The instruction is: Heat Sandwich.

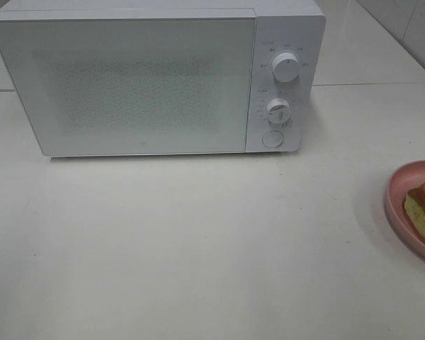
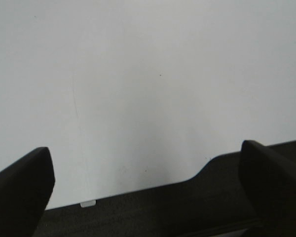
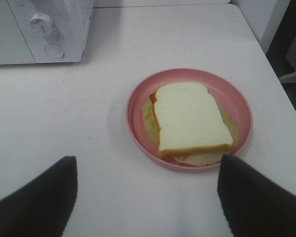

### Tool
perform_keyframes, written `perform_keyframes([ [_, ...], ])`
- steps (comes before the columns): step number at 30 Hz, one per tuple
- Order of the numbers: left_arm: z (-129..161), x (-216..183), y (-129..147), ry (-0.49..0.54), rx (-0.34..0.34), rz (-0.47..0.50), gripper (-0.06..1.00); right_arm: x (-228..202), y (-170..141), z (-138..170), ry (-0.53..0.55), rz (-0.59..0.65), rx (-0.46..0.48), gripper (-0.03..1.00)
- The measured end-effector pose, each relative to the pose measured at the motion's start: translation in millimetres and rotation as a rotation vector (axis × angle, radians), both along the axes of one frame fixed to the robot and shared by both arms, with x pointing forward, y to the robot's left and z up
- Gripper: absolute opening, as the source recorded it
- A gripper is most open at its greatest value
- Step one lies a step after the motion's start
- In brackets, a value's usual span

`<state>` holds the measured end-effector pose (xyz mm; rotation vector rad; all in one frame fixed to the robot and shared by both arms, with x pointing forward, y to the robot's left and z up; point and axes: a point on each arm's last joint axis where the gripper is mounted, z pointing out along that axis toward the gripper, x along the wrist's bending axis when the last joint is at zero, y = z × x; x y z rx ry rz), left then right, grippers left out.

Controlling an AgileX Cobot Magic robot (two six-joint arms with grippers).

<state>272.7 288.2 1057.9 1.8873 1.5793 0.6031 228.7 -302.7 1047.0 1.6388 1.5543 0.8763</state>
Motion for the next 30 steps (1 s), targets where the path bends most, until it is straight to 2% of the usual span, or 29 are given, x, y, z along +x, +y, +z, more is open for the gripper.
perform_keyframes([
  [3, -1.7, -5.5, 0.5, -0.036, -0.003, 0.006, 0.95, 0.0, 0.0, 0.0, 0.0, 0.0, 0.0, 0.76],
  [6, -3.4, -14.2, 1.9, -0.173, -0.013, 0.028, 0.95, 0.0, 0.0, 0.0, 0.0, 0.0, 0.0, 0.76],
  [7, -3.4, -14.2, 1.9, -0.173, -0.013, 0.028, 0.95, 0.0, 0.0, 0.0, 0.0, 0.0, 0.0, 0.76],
  [14, -4.9, -38.2, 7.1, -0.341, -0.033, 0.097, 0.95, 0.0, 0.0, 0.0, 0.0, 0.0, 0.0, 0.76],
  [30, -4.9, -38.7, 7.5, -0.343, -0.034, 0.103, 0.95, 0.0, 0.0, 0.0, 0.0, 0.0, 0.0, 0.76],
])
